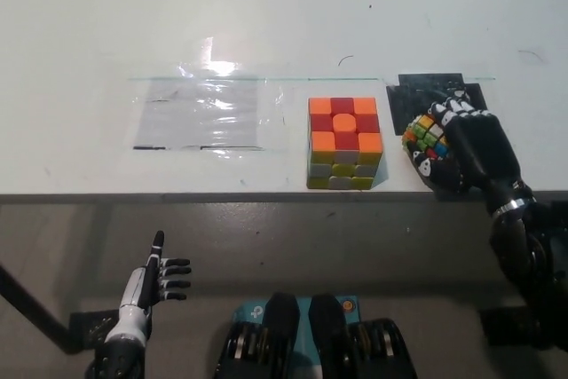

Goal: The robot uses its right hand to pick up the small cube kept on the middle on the desk and place it on the bigger cube kept next to it

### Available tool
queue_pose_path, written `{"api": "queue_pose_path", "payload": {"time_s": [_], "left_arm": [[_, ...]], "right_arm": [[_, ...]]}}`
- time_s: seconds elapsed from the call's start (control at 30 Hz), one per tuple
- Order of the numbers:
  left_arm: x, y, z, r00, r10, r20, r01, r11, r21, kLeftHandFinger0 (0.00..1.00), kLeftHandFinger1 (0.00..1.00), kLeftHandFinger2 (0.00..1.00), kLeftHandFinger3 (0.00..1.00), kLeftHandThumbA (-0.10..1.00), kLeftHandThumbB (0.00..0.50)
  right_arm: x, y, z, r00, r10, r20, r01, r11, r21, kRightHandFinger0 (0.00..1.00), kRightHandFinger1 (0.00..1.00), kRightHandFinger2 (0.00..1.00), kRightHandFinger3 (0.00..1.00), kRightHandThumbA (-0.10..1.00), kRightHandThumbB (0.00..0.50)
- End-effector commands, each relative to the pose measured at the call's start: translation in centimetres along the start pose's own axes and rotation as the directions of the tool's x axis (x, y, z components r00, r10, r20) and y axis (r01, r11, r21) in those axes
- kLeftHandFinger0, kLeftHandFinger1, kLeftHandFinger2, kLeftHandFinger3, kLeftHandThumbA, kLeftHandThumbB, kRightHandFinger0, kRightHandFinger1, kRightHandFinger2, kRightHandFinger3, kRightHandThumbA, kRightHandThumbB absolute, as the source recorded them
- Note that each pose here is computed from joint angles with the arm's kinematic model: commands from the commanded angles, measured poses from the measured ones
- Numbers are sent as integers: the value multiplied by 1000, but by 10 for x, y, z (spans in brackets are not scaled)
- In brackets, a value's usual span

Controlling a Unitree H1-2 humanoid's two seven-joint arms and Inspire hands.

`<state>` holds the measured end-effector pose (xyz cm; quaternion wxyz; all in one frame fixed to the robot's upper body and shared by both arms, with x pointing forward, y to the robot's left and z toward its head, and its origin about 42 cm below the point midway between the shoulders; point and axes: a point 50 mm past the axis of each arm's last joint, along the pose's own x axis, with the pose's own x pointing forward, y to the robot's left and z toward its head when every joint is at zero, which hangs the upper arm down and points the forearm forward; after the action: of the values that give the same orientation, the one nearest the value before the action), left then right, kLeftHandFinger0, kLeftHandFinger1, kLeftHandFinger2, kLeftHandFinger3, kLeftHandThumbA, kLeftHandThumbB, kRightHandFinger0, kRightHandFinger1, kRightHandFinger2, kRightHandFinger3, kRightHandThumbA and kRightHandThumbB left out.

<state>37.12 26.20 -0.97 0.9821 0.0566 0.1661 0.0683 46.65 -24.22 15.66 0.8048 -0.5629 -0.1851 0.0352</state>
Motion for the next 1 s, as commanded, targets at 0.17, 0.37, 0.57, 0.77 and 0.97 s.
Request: {"api": "queue_pose_path", "payload": {"time_s": [0.17,0.37,0.57,0.77,0.97], "left_arm": [[12,5,23,998,5,68,-8,999,44,489,508,580,515,1000,87],[10,5,21,998,3,57,-6,998,56,535,553,636,577,1000,59],[9,3,20,999,12,43,-14,999,46,513,539,618,551,1000,60],[7,6,15,998,-5,57,3,999,52,578,577,645,570,1000,39],[4,6,11,999,-3,49,1,999,39,542,558,638,583,1000,38]], "right_arm": [[9,-4,3,988,-142,56,145,988,-48,108,527,739,407,-100,59],[11,-8,7,983,-174,61,173,985,12,97,520,771,415,-100,102],[14,-15,13,981,-174,81,173,985,16,31,498,798,559,-100,84],[18,-21,19,978,-192,80,188,981,54,0,392,730,443,-100,164],[25,-40,30,964,-232,131,224,972,68,0,288,561,279,-100,194]]}}
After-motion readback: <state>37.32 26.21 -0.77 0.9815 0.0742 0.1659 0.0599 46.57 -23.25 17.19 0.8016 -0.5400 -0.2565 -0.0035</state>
